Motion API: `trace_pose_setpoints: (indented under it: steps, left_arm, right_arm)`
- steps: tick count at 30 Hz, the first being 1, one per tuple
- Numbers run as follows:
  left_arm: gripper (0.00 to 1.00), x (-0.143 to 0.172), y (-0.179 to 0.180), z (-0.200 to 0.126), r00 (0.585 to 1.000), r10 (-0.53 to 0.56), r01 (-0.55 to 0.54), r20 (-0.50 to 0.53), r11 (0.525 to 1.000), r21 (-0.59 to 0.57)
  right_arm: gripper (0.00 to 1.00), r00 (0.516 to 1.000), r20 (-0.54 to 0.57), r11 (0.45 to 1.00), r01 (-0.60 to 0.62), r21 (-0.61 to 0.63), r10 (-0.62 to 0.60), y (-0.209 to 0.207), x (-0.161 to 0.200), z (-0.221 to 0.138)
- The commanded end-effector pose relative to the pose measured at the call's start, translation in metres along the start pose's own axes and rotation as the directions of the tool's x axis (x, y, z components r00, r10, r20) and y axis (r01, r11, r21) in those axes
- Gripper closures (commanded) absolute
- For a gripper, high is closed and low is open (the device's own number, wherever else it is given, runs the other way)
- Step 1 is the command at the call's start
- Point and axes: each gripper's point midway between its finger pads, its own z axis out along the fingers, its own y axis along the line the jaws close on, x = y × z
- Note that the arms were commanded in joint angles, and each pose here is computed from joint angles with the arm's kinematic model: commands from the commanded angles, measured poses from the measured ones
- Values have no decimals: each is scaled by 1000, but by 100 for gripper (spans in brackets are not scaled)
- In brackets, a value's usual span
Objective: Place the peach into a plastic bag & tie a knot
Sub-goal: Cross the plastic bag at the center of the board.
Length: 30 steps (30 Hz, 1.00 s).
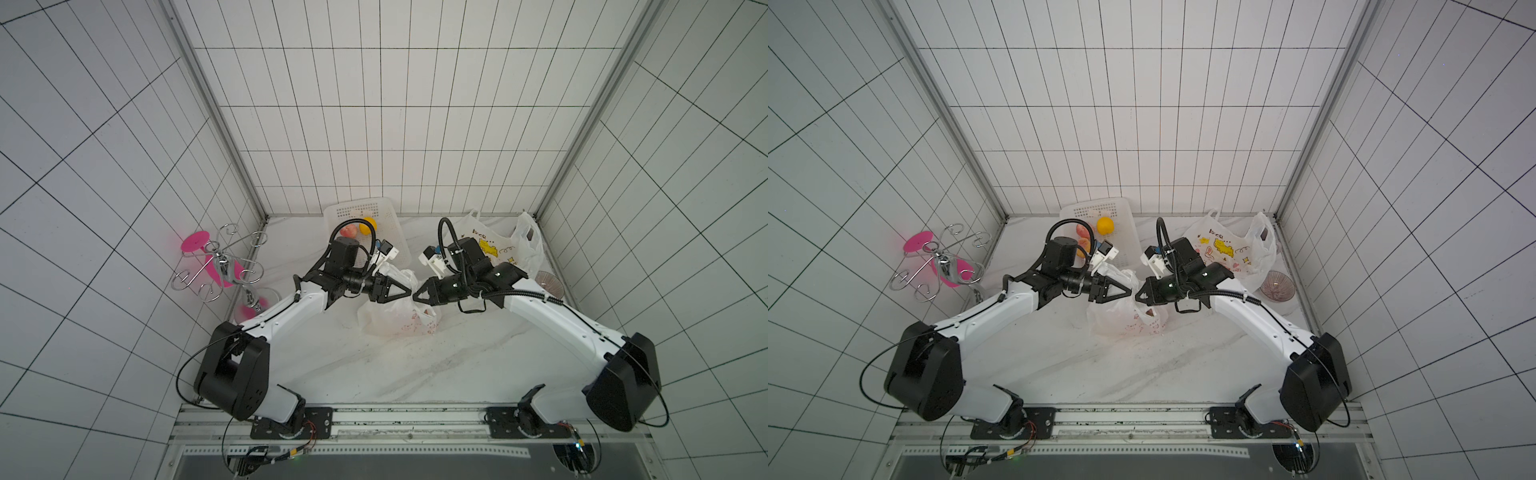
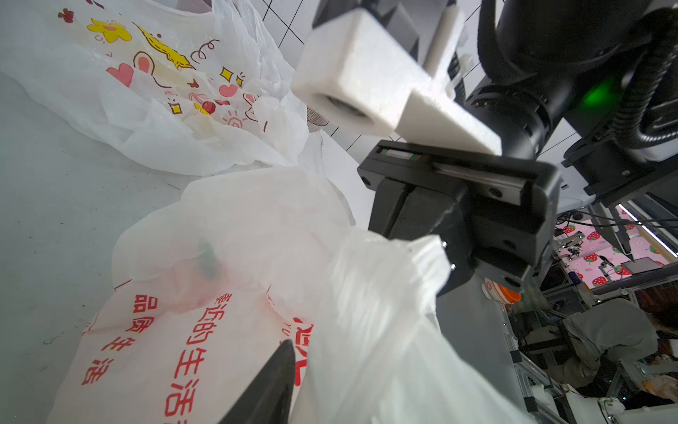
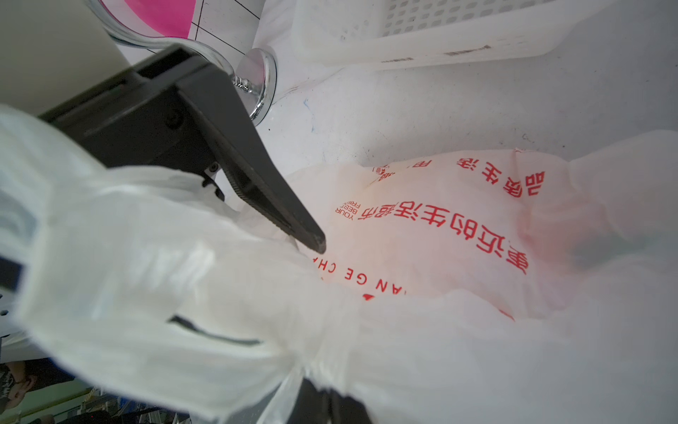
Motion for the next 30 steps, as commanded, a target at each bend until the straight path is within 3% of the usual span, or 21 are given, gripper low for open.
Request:
trace_pose_setpoints:
  steps: [1,6,11,13,20,24,30]
  left_arm:
    - [47,10,-4,3,997,73,-73,-23,997,-11]
    - [70,24,7,3,993,76,-82,-86,994,-68]
    - [95,23,7,-1,990,101,-109,-103,991,-75]
    - [100,18,4,-6,991,103,-107,-83,993,-50]
    - [100,6,0,-7,995,90,-90,-52,996,-6]
    - [100,3,-1,-7,995,89,-89,-49,996,-4]
    - [72,17,5,-7,996,64,-66,-65,997,-36]
  right_arm:
    - [100,1000,11,1000,-11,1,11,-6,-6,1]
    - [100,998,65,986,1,167,-12,-36,-18,-4]
    - [100,994,83,977,59,206,-78,-35,-28,-12]
    - [100,994,64,974,75,212,-91,-36,-23,-13]
    - [100,987,12,981,159,113,-161,-7,-4,-13]
    - [100,992,-14,990,127,58,-127,3,10,-3]
    - [100,997,27,994,64,93,-67,-12,-5,11]
